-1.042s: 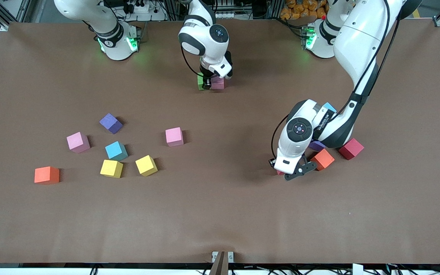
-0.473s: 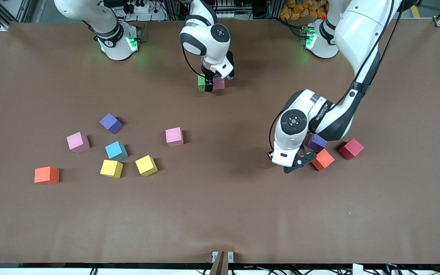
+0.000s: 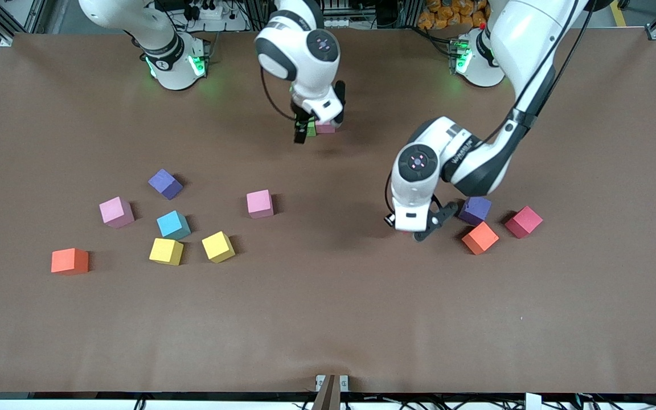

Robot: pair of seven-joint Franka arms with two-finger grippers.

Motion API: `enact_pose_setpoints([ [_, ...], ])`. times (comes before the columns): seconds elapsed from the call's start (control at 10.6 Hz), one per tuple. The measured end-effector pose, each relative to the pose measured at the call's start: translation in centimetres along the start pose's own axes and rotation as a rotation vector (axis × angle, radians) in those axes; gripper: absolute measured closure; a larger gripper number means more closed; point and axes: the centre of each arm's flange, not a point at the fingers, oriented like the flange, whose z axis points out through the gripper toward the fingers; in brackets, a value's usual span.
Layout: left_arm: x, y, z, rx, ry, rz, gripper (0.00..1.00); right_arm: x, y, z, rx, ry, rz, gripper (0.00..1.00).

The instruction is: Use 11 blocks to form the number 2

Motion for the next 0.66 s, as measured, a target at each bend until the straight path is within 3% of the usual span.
enact_pose_setpoints([
  [0.66,-11.4,-1.7,-1.8,0.036,-0.089,-0.446,0.44,-17.2,20.7,-4.1,0.028,0.067,0.462,0.00],
])
